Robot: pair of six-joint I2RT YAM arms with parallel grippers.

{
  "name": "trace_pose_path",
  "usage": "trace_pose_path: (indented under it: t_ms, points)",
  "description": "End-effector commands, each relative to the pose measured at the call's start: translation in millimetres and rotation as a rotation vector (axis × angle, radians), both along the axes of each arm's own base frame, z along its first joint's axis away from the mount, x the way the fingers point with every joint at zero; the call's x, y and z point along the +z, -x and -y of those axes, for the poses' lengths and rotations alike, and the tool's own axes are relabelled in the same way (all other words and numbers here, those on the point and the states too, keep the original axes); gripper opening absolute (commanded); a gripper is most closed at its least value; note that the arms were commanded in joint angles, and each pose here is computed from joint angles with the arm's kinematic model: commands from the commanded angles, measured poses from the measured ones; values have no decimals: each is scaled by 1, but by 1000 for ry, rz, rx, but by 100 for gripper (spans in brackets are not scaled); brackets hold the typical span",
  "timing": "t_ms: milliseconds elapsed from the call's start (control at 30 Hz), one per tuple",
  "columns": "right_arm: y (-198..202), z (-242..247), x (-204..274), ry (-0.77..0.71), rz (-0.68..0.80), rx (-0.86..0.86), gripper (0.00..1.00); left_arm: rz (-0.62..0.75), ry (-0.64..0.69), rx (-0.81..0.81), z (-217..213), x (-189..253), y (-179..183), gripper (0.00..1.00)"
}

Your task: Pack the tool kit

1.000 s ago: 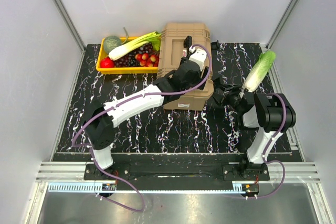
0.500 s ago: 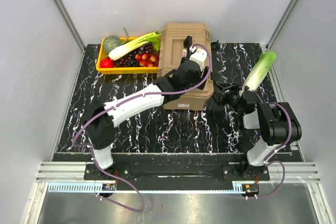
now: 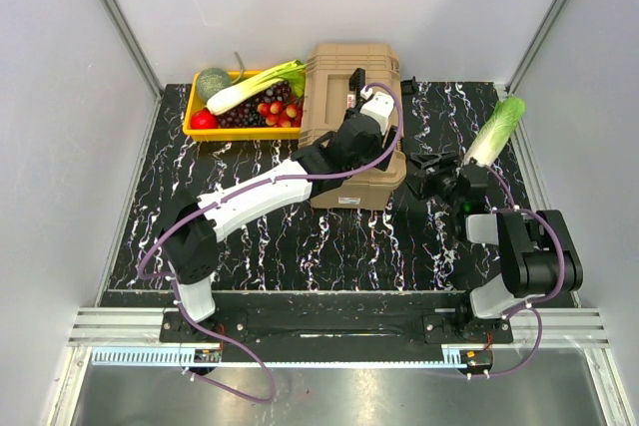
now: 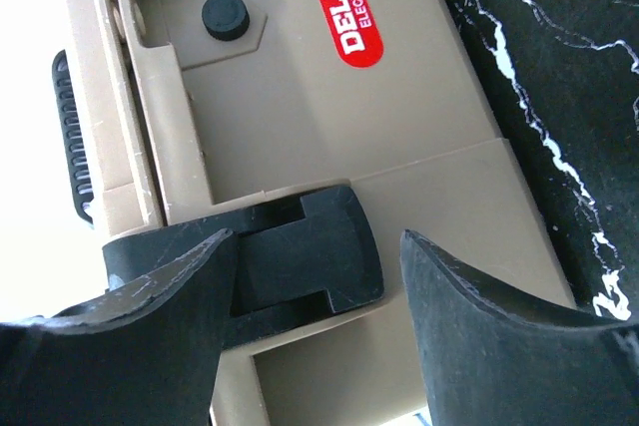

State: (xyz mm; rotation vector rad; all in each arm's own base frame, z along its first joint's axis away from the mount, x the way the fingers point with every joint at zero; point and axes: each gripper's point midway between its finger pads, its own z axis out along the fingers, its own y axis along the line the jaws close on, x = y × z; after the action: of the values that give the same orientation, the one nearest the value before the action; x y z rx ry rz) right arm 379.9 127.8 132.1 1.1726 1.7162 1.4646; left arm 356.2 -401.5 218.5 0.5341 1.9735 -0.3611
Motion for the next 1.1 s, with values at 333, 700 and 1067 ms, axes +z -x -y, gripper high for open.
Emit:
trace_pose_path:
  t_ms: [333, 700, 1067]
  points:
    - [7, -30, 61, -244, 224, 32, 88, -505, -617, -101, -94, -177, 90, 72]
    - [2, -26, 80, -399, 275, -41, 75, -502, -625, -97, -95, -176, 89, 71]
    - [3, -16, 98, -424, 317, -89, 49, -489, -632, -90, -96, -174, 86, 71]
